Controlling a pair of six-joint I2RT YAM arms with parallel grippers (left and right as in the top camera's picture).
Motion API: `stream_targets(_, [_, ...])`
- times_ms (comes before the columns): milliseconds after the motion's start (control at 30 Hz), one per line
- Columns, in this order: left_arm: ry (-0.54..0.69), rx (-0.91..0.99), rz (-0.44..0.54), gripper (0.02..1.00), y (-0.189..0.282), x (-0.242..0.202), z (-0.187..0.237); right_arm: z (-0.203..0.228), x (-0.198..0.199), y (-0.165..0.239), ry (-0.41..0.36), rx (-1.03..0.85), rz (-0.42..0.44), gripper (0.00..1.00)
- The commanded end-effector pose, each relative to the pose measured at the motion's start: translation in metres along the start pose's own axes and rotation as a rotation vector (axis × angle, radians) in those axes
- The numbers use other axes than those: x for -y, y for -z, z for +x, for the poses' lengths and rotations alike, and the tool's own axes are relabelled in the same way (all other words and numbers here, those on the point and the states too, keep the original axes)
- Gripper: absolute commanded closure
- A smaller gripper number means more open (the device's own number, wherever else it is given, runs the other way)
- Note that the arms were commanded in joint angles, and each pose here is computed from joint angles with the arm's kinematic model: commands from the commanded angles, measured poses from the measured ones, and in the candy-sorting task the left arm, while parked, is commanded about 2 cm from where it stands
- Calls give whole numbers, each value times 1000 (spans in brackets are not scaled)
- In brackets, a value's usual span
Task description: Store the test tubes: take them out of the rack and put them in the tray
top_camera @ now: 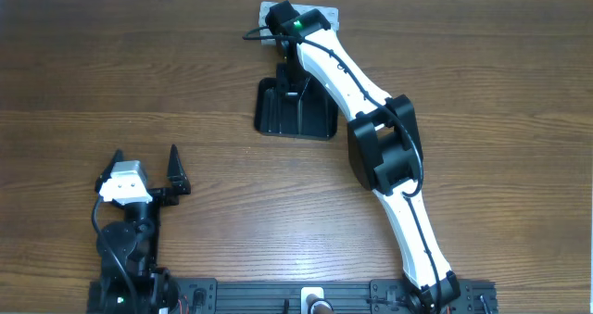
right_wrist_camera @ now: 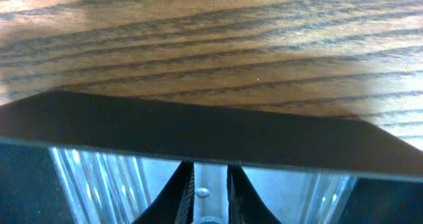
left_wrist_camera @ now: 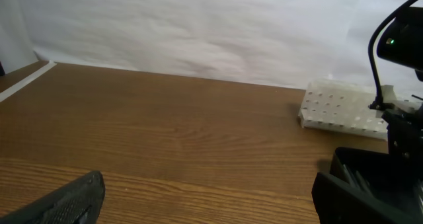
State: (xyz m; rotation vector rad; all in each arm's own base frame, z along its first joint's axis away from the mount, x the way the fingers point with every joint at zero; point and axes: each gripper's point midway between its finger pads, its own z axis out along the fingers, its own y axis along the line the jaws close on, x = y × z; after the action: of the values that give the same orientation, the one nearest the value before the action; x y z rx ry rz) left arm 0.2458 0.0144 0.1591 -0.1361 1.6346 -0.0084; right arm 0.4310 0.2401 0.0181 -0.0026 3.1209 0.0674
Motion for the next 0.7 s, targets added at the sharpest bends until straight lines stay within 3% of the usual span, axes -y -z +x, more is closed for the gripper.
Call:
stream_targets(33, [-18, 1, 0, 20, 0, -1, 1, 3, -1, -12, -3, -20, 5, 871])
stream_targets(533, [-18, 1, 0, 20, 0, 0, 1, 1, -2, -12, -3, -13, 2, 803])
stream_targets(700, [-18, 1, 0, 18, 0, 0, 1, 1, -3, -12, -3, -11, 1, 689])
